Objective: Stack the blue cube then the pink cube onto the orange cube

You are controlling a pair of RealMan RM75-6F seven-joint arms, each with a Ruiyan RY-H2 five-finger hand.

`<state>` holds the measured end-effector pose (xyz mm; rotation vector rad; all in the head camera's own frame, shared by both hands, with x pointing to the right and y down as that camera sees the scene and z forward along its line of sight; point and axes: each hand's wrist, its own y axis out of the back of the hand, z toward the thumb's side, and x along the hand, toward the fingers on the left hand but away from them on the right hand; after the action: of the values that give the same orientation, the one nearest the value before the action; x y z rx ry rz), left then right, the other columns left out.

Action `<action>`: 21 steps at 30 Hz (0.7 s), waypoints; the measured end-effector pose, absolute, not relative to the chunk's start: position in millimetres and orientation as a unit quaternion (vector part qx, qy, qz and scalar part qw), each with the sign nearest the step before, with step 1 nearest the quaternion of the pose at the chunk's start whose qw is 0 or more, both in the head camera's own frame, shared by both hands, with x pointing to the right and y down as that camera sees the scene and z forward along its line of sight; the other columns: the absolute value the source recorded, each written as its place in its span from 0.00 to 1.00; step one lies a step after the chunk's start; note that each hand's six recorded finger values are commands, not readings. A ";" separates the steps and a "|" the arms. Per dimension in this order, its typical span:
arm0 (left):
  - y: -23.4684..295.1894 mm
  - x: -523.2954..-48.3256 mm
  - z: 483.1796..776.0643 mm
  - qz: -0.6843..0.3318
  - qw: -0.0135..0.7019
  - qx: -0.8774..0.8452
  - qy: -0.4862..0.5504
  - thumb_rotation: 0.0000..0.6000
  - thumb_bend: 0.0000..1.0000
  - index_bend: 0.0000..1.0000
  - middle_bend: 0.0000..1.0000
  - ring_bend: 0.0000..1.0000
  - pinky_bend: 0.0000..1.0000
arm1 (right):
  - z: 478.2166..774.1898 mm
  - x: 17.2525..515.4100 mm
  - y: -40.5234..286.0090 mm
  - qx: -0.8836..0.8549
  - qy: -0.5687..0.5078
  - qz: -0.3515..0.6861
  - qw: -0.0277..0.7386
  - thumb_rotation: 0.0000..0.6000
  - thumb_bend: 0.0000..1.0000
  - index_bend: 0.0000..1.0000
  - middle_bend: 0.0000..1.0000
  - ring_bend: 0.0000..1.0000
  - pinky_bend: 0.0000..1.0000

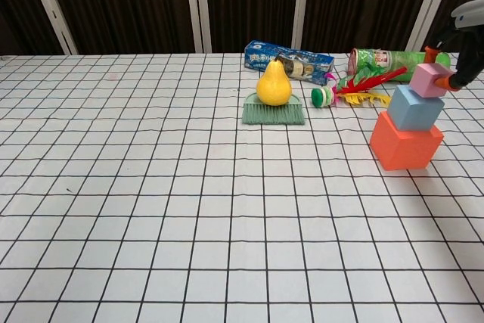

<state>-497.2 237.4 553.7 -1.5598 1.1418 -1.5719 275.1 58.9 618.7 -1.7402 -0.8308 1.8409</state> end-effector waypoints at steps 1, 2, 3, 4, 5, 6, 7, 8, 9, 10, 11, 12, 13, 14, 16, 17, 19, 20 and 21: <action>237.5 -497.3 553.7 -0.598 0.319 -0.593 0.434 1.00 0.59 0.19 0.07 0.00 0.00 | 618.8 275.3 59.2 -0.634 -0.303 0.671 0.235 1.00 0.51 0.61 1.00 1.00 0.93; 237.5 -497.4 553.8 -0.598 0.319 -0.593 0.434 1.00 0.59 0.19 0.07 0.00 0.00 | 618.8 275.9 59.5 -0.634 -0.303 0.672 0.235 1.00 0.51 0.61 1.00 1.00 0.93; 237.3 -497.5 553.9 -0.598 0.319 -0.593 0.434 1.00 0.59 0.19 0.07 0.00 0.00 | 618.8 276.3 59.7 -0.634 -0.303 0.672 0.234 1.00 0.51 0.61 1.00 1.00 0.93; 237.1 -497.5 554.0 -0.598 0.319 -0.593 0.434 1.00 0.59 0.19 0.07 0.00 0.00 | 618.9 276.7 60.0 -0.634 -0.303 0.672 0.234 1.00 0.51 0.61 1.00 1.00 0.93; 237.1 -497.5 554.2 -0.599 0.319 -0.593 0.434 1.00 0.59 0.19 0.07 0.00 0.00 | 619.5 277.2 60.7 -0.634 -0.303 0.672 0.232 1.00 0.51 0.61 1.00 1.00 0.93; 237.0 -497.4 554.5 -0.599 0.319 -0.593 0.434 1.00 0.59 0.19 0.07 0.00 0.00 | 619.9 277.6 61.2 -0.635 -0.303 0.672 0.231 1.00 0.51 0.61 1.00 1.00 0.93; 237.0 -497.2 554.6 -0.599 0.319 -0.593 0.433 1.00 0.59 0.19 0.07 0.00 0.00 | 620.3 278.1 61.4 -0.635 -0.303 0.672 0.231 1.00 0.51 0.61 1.00 1.00 0.93; 236.4 -496.3 554.6 -0.598 0.319 -0.594 0.433 1.00 0.58 0.19 0.07 0.00 0.00 | 620.8 278.4 61.6 -0.635 -0.303 0.672 0.230 1.00 0.51 0.61 1.00 1.00 0.93; 235.5 -494.7 554.7 -0.597 0.322 -0.595 0.431 1.00 0.58 0.19 0.07 0.00 0.00 | 621.2 278.5 61.9 -0.635 -0.303 0.672 0.230 1.00 0.51 0.61 1.00 1.00 0.93; 235.3 -494.4 554.9 -0.598 0.324 -0.595 0.428 1.00 0.58 0.19 0.07 0.00 0.00 | 621.7 278.3 62.1 -0.635 -0.303 0.672 0.229 1.00 0.51 0.61 1.00 1.00 0.93; 235.6 -495.2 555.0 -0.599 0.327 -0.594 0.426 1.00 0.59 0.19 0.07 0.00 0.00 | 622.0 278.1 62.0 -0.636 -0.303 0.672 0.229 1.00 0.51 0.61 1.00 1.00 0.93; 236.1 -496.9 555.0 -0.600 0.329 -0.593 0.424 1.00 0.59 0.19 0.07 0.00 0.00 | 622.2 277.9 62.0 -0.636 -0.303 0.671 0.229 1.00 0.51 0.61 1.00 1.00 0.93; 236.5 -497.8 555.0 -0.599 0.329 -0.593 0.425 1.00 0.59 0.19 0.07 0.00 0.00 | 622.4 277.9 61.8 -0.636 -0.304 0.671 0.229 1.00 0.51 0.61 1.00 1.00 0.93; 236.7 -498.0 555.0 -0.598 0.328 -0.594 0.427 1.00 0.58 0.19 0.07 0.00 0.00 | 622.8 277.7 61.2 -0.637 -0.304 0.670 0.229 1.00 0.51 0.61 1.00 1.00 0.93; 237.0 -497.7 555.3 -0.598 0.324 -0.594 0.431 1.00 0.58 0.19 0.07 0.00 0.00 | 623.7 277.7 60.5 -0.637 -0.305 0.670 0.229 1.00 0.51 0.61 1.00 1.00 0.93; 237.1 -497.7 555.3 -0.598 0.323 -0.593 0.431 1.00 0.58 0.19 0.07 0.00 0.00 | 624.2 277.7 60.2 -0.637 -0.305 0.670 0.229 1.00 0.51 0.61 1.00 1.00 0.93; 237.1 -497.3 555.4 -0.599 0.321 -0.593 0.432 1.00 0.59 0.19 0.07 0.00 0.00 | 625.0 277.9 60.1 -0.637 -0.305 0.671 0.228 1.00 0.51 0.61 1.00 1.00 0.93; 237.1 -497.3 555.4 -0.600 0.321 -0.593 0.432 1.00 0.59 0.19 0.07 0.00 0.00 | 625.8 278.0 60.2 -0.637 -0.305 0.671 0.227 1.00 0.51 0.61 1.00 1.00 0.93; 237.1 -497.3 555.5 -0.600 0.321 -0.592 0.432 1.00 0.59 0.19 0.07 0.00 0.00 | 626.4 278.2 60.2 -0.637 -0.304 0.671 0.227 1.00 0.51 0.61 1.00 1.00 0.93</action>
<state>-497.3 237.1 555.5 -1.5565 1.1344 -1.5759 278.2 60.2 626.4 -1.7542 -0.8390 1.8495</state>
